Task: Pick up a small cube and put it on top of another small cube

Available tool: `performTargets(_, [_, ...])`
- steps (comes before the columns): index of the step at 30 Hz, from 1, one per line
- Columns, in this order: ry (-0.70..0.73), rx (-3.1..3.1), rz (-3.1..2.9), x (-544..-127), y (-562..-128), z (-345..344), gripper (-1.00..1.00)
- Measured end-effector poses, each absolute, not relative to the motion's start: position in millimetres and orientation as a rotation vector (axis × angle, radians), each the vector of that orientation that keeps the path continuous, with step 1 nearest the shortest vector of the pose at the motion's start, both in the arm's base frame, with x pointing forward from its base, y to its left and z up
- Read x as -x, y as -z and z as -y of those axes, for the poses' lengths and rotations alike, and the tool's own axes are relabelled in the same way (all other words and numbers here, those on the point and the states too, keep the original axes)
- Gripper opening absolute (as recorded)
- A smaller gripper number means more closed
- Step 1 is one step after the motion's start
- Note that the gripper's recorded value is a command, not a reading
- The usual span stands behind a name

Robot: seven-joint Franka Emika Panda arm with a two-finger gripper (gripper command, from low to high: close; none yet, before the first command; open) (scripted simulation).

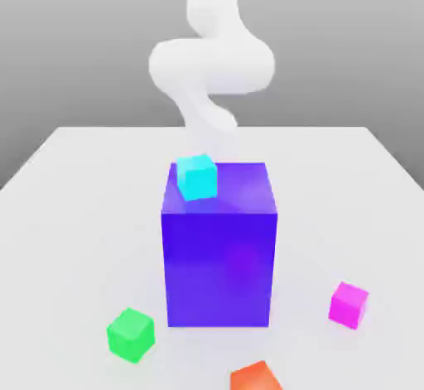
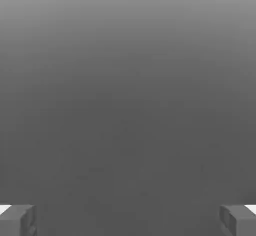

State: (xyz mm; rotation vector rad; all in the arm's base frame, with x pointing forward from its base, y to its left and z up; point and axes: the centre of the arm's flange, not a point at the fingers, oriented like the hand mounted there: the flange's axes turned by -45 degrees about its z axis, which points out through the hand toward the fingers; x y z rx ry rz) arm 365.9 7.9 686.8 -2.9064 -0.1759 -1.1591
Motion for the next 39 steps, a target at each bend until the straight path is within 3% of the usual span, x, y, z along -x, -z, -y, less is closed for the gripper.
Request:
performTargets(10, [0.914,2.827,0.968,-426.4,-580.5,-59.6,0.00])
performTargets(19, [0.701,2.572,1.620,-447.2,-477.7,-118.6,0.00])
performTargets(29, [0.462,2.115,2.248,-434.3,-363.9,-178.9,0.00])
performTargets(39, [0.210,1.492,2.744,-391.5,-260.5,-221.3,0.00])
